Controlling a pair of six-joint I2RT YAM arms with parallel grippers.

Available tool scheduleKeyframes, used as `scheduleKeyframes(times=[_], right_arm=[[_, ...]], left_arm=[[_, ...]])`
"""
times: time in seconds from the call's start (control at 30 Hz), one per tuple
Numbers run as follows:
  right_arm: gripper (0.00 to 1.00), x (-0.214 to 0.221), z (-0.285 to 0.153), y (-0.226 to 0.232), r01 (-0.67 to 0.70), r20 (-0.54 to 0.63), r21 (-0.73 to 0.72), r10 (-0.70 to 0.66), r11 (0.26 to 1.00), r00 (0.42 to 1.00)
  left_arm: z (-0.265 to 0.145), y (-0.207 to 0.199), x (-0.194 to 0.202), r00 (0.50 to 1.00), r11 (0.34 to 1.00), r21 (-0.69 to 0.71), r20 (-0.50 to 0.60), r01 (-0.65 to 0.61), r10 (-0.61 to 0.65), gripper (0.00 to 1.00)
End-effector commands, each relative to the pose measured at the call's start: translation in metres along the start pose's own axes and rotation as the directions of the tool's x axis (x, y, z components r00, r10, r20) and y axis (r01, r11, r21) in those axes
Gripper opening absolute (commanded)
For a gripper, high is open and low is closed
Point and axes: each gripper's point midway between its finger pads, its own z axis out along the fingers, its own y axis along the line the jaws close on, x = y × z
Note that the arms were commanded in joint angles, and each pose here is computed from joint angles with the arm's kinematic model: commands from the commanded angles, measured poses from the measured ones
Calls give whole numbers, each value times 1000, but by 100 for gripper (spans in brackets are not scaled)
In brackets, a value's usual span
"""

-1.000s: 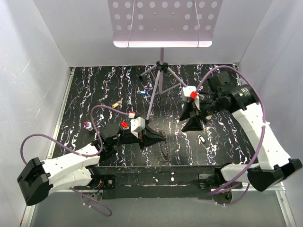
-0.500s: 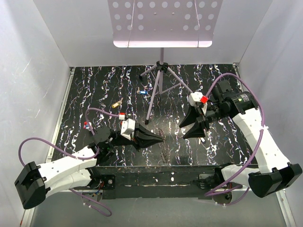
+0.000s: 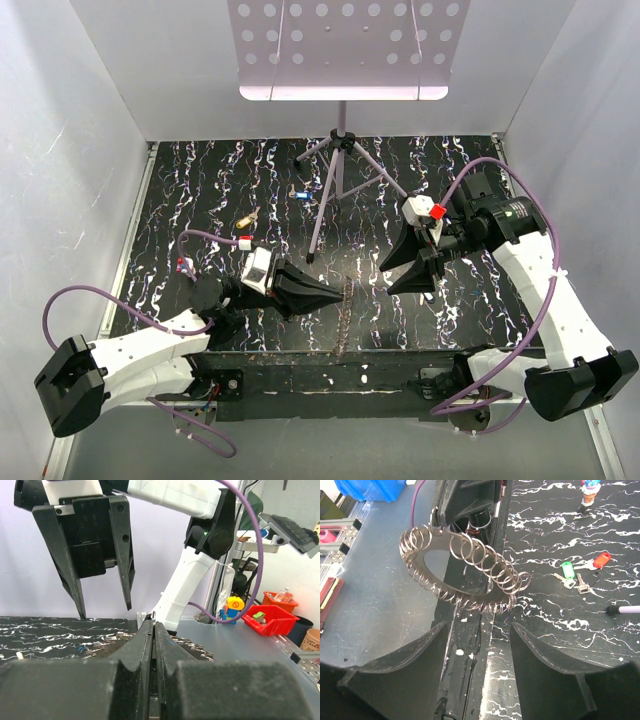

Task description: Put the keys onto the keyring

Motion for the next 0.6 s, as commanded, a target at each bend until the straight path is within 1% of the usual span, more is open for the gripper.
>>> scheduleKeyframes(times=[0.0,0.17,0.4,0.57], right_arm=[[61,-4,-1,15,-20,36,-25,20,999,999],[61,-4,-1,16,-14,42,-26,15,1000,999],[61,-4,-1,17,-11,45,-24,12,1000,999],[61,-4,-1,18,-5,47,-25,6,1000,999]], left_arm=[[4,-15,-26,996,998,58,82,-28,23,0],[6,-23,-32,995,994,107,98,-25,15,0],[3,-40,-49,991,971,241,126,10,-41,0],[2,-41,-57,990,960,279,130,13,-51,0]])
